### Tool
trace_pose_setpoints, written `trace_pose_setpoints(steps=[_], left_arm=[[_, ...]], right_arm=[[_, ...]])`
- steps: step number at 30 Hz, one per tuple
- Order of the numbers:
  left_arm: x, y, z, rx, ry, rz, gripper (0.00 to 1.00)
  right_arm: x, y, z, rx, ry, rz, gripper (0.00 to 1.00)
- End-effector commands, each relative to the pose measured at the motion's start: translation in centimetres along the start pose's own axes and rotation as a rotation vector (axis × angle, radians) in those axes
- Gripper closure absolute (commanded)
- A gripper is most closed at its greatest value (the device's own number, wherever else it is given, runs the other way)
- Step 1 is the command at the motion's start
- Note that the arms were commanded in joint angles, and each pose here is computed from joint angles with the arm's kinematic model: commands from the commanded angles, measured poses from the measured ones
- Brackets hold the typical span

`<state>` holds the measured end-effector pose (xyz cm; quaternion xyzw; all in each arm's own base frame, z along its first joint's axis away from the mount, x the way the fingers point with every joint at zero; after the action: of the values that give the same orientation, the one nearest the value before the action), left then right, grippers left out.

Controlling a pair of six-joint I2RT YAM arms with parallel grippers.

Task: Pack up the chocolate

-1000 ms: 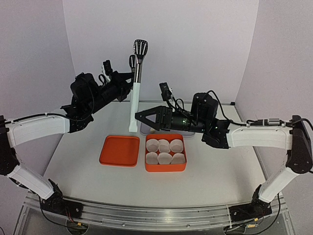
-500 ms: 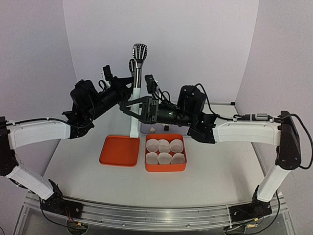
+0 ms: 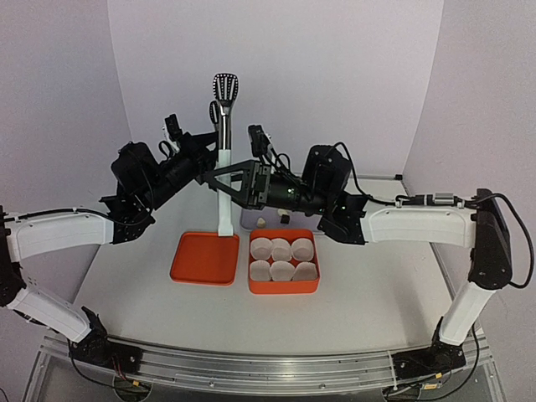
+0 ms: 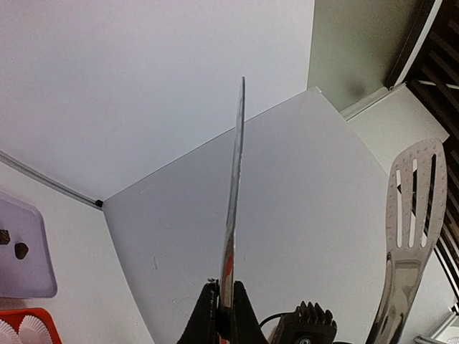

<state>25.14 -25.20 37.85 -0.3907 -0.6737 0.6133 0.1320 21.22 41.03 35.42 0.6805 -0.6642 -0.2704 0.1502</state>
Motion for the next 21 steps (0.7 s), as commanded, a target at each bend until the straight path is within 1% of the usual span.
trace_pose_setpoints(steps=[1,6,13,15,17,19,20,21], left_arm=[[0.2,-1.7,-0.6,0.006,-0.049,0.047,1.0],[-0.2,-1.1,-0.6,0.001,-0.056,0.011,1.0],[-1.0,0.1,-0.1,0.022,-0.023,-0.013,1.0],[-1.2,0.3,0.0,0.022,-0.02,-0.017,1.0],[-1.3,0.4,0.0,0.012,-0.018,-0.025,1.0],[-1.4,0.2,0.1,-0.002,-0.003,-0.028,1.0],[-1.4,0.1,0.2,-0.011,0.012,-0.029,0.99],[-1.4,0.0,0.2,-0.016,0.022,-0.031,0.92]], right_arm=[[-0.6,1.8,-1.4,0.045,-0.035,-0.095,0.27],[-0.4,1.7,-1.4,0.046,-0.05,-0.069,0.35],[-0.3,1.2,-1.5,0.038,-0.083,-0.02,0.42],[-0.2,1.2,-1.6,0.035,-0.094,-0.005,0.45],[0.1,1.2,-1.7,0.031,-0.104,0.015,0.51],[0.5,1.0,-1.5,0.029,-0.112,0.039,0.55],[0.6,0.9,-1.4,0.027,-0.116,0.054,0.57],[0.8,0.8,-1.3,0.022,-0.119,0.072,0.58]])
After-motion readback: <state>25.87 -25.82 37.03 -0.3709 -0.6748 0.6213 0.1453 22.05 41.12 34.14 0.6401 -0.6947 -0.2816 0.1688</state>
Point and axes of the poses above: each gripper's point midway between its finger pads, its own x axis back along the fingers, its own y axis along the line the jaws close on, z = x × y, the point moved 9 cm from there along x, back along the fingers, and after that the axes turned 12 degrees about x, right-handed, at the moved point
